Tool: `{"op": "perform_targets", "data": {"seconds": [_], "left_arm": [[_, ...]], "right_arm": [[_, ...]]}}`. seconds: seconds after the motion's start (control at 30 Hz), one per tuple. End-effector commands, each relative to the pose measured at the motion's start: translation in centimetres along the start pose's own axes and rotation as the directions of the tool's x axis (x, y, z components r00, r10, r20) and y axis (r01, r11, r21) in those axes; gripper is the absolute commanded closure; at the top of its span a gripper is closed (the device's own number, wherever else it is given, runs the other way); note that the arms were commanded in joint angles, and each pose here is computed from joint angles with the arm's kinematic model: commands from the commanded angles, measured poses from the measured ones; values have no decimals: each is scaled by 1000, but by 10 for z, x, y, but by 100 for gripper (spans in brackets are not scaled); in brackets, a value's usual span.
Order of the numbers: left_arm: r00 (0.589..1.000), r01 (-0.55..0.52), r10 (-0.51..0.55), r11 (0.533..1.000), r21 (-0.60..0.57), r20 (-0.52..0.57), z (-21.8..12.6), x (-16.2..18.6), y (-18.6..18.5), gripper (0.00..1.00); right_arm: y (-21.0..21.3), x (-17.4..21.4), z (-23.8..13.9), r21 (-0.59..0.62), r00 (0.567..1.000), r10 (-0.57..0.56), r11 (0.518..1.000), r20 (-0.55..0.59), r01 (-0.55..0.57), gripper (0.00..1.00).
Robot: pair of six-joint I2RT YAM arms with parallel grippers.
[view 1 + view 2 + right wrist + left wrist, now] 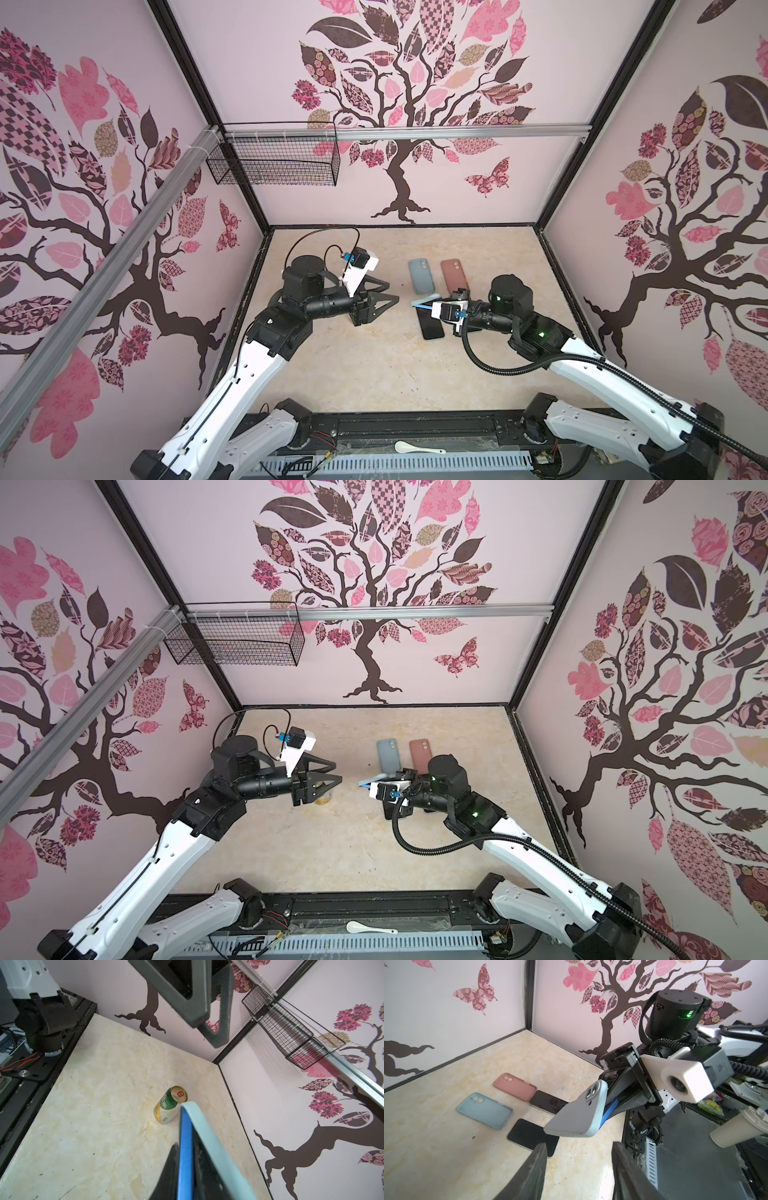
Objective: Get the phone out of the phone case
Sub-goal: 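Pull the light blue case off with the left gripper while the right holds the phone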
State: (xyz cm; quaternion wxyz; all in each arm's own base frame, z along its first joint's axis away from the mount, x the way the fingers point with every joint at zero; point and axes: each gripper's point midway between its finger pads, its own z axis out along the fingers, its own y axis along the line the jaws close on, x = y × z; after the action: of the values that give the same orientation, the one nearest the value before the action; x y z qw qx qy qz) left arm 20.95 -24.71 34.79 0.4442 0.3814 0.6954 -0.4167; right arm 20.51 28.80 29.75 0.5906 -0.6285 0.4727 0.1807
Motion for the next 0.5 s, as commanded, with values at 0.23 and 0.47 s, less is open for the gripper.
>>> {"op": "perform_targets", "data": {"seconds": [0.23,0.47], "left_arm": [[992,-83,90,993,83,-89,38,4,-27,45],[987,-72,86,993,99,-138,55,15,-24,47]], "right_arm": [[-1,-18,5,-37,992,-116,992,41,118,100],[2,-22,6,-50,992,-116,992,55,119,100]]}}
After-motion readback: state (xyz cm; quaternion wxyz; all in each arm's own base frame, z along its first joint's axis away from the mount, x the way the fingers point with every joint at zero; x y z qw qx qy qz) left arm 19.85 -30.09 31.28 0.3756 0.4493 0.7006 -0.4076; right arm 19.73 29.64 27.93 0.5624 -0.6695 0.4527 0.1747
